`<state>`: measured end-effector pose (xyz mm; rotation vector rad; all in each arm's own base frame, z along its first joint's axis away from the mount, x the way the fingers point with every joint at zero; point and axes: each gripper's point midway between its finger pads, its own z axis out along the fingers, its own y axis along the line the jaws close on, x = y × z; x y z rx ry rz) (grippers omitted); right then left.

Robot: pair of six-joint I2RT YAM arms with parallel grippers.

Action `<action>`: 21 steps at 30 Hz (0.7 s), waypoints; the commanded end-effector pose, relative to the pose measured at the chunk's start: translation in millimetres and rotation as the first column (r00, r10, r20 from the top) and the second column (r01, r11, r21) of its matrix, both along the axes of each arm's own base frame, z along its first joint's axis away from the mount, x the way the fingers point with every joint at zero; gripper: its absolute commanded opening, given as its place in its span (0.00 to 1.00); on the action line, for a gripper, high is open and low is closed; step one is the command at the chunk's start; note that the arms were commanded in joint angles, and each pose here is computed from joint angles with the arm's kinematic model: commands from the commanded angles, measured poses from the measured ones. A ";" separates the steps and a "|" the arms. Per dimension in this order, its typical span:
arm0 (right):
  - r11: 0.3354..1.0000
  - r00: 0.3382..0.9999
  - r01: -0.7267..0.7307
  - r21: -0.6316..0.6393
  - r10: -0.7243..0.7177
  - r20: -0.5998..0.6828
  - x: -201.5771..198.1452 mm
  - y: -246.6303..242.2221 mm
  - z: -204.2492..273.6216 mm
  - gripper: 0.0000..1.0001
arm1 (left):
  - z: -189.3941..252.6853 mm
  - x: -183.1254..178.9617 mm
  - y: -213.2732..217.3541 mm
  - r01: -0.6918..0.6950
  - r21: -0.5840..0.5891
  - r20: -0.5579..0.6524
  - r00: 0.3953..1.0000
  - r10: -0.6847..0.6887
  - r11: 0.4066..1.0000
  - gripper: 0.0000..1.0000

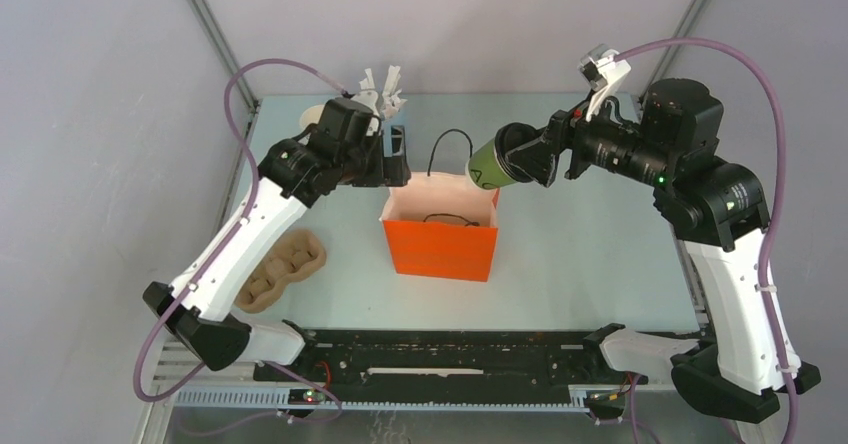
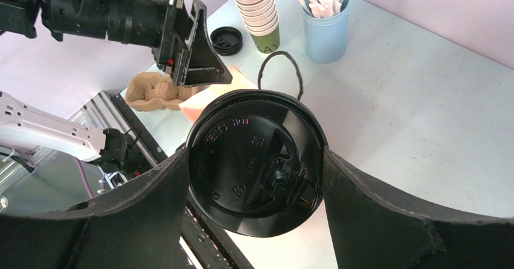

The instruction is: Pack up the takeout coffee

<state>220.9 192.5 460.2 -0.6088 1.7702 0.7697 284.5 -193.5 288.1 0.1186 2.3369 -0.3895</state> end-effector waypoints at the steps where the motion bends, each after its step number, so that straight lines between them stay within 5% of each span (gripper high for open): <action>1: 0.999 0.998 0.033 0.014 -0.034 0.059 1.0 -5.6 17.3 0.44 | 34.2 10.0 -16.3 0.059 -0.056 0.066 0.996 -0.056 0.997 0.90; 6: 0.997 0.996 0.073 0.035 -0.074 0.041 0.3 -10.8 15.7 0.40 | 89.8 5.5 -93.9 0.407 -0.312 0.232 0.909 -0.347 0.858 0.90; 11: 0.995 0.994 0.090 0.046 -0.092 0.053 -4.1 -16.6 19.2 0.41 | 97.7 19.3 -123.8 0.490 -0.346 0.250 0.870 -0.425 0.800 0.94; 18: 0.993 0.991 0.112 0.036 -0.115 0.076 -9.4 -27.3 18.6 0.41 | 71.6 46.8 -132.7 0.465 -0.282 0.183 0.885 -0.429 0.839 0.70; 21: 0.991 0.989 0.129 0.029 -0.131 0.074 -9.5 -32.2 14.4 0.42 | 70.5 53.8 -131.7 0.459 -0.254 0.194 0.887 -0.420 0.851 0.50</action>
